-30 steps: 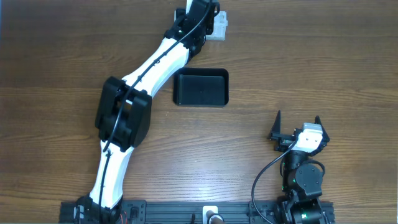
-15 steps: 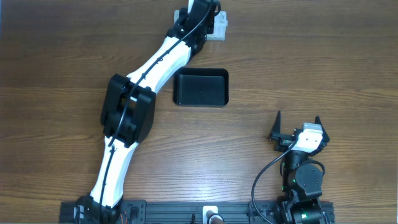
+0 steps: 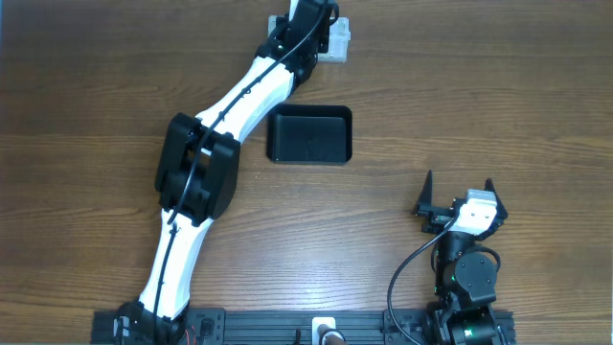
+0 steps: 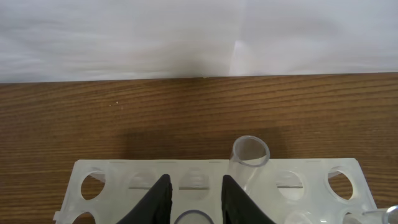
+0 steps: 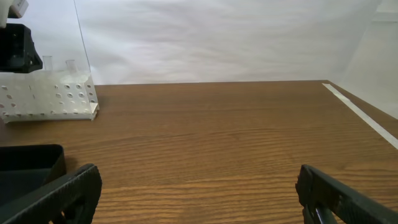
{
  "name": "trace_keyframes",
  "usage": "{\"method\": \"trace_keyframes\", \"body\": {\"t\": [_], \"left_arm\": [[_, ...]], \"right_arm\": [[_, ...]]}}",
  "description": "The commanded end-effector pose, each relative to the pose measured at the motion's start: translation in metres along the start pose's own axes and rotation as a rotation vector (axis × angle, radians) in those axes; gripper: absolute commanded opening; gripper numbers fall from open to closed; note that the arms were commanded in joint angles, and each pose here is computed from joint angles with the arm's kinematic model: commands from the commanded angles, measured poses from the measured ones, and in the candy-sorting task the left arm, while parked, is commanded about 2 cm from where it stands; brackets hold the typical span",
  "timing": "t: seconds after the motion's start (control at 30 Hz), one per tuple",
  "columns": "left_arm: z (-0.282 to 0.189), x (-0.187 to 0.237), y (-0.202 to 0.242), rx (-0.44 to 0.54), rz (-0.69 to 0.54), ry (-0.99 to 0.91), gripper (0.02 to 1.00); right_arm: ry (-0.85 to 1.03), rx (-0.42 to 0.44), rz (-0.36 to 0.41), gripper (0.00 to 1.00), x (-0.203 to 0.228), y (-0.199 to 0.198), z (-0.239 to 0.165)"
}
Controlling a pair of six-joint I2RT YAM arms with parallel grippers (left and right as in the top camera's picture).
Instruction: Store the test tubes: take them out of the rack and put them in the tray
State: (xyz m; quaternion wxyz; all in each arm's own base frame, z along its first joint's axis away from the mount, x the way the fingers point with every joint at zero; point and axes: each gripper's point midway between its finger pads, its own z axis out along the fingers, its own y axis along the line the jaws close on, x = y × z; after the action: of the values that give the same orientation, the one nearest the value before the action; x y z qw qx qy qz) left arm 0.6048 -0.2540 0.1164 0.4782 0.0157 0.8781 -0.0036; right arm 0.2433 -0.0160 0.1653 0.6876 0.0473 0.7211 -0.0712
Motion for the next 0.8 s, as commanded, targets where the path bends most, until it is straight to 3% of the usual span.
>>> {"method": "trace_keyframes", "body": {"t": [0.03,0.43,0.8], "left_arm": [[0.004,-0.005,0.001,0.007,-0.003,-0.012,0.229],[0.004,-0.005,0.0,0.007,-0.003,-0.012,0.117],[-0.005,-0.021,-0.001,0.018,-0.016,-0.047,0.099]], "right_arm": [[-0.002,-0.003,0.01,0.993,0.001,0.001,0.0],[-0.002,-0.003,0.01,0.993,0.001,0.001,0.0],[-0.002,-0.003,0.01,0.991,0.001,0.001,0.0]]}}
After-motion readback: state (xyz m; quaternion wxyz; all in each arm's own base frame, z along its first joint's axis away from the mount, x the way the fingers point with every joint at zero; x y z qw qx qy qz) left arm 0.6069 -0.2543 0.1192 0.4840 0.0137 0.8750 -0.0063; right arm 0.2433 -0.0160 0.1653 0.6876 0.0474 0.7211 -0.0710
